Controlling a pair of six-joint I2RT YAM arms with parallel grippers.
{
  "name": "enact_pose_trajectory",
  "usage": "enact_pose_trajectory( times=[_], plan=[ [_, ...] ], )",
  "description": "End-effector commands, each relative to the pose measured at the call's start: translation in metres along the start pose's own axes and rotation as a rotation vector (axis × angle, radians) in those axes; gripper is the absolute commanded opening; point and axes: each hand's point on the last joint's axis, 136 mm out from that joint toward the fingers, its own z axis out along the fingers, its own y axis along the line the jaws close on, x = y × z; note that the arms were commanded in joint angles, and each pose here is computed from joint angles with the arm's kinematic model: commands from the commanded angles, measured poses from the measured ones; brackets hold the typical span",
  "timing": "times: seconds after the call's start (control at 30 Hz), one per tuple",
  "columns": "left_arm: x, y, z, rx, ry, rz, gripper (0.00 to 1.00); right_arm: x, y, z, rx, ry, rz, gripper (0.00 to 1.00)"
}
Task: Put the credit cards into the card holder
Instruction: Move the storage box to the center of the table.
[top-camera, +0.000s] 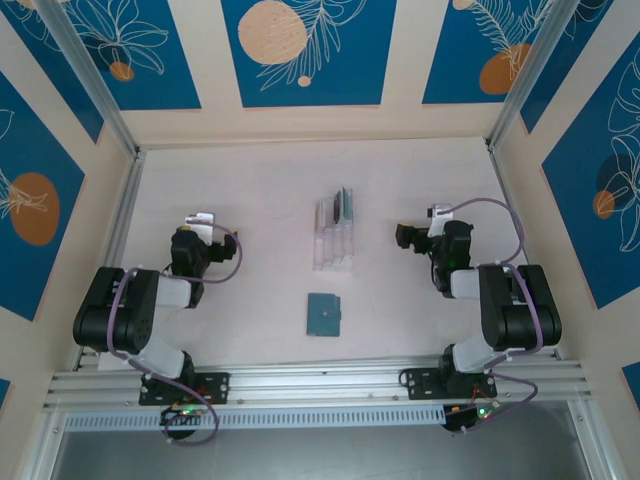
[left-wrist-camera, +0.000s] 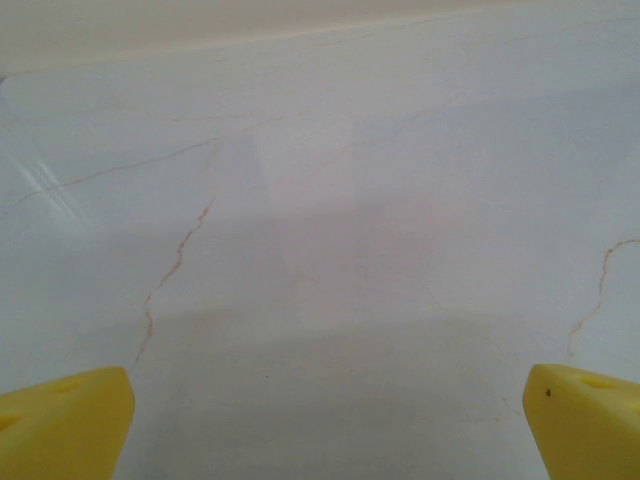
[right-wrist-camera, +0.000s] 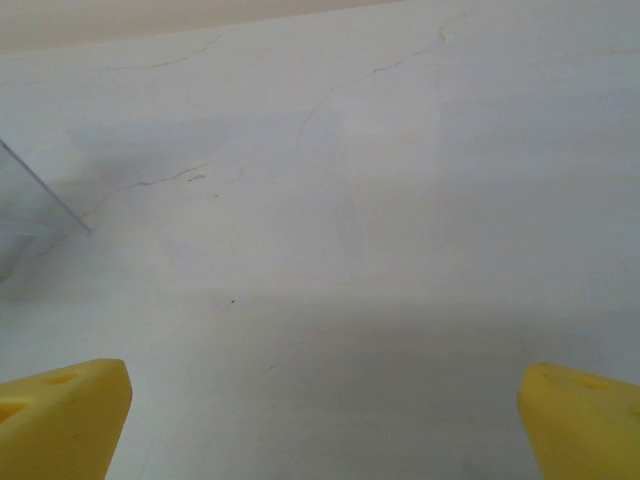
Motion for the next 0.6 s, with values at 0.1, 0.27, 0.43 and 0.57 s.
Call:
enact_pose_trajectory(
  times=[0.1, 0.27, 0.43, 0.57],
  plan=[
    [-0.053, 0.021, -0.011, -0.12, 0.091, -0.028, 1.0, -0.068, -0.009, -0.037, 0.146, -0.101, 0.056, 0.99],
    [-0.08, 0.017, -0.021, -0.113, 0.2, -0.211, 1.0, -0.108, 0.001, -0.069, 0.085, -0.125, 0.328, 0.99],
    [-0.103, -0.034, -0.036, 0.173, 0.189, -0.482, 1.0, -0.09, -0.002, -0.085, 0.117, 0.078, 0.617, 0.99],
    [-0.096, -0.071, -0.052, 0.317, 0.285, -0.512, 0.93, -0.082, 0.022, -0.102, 0.103, 0.147, 0.535, 0.97]
  ],
)
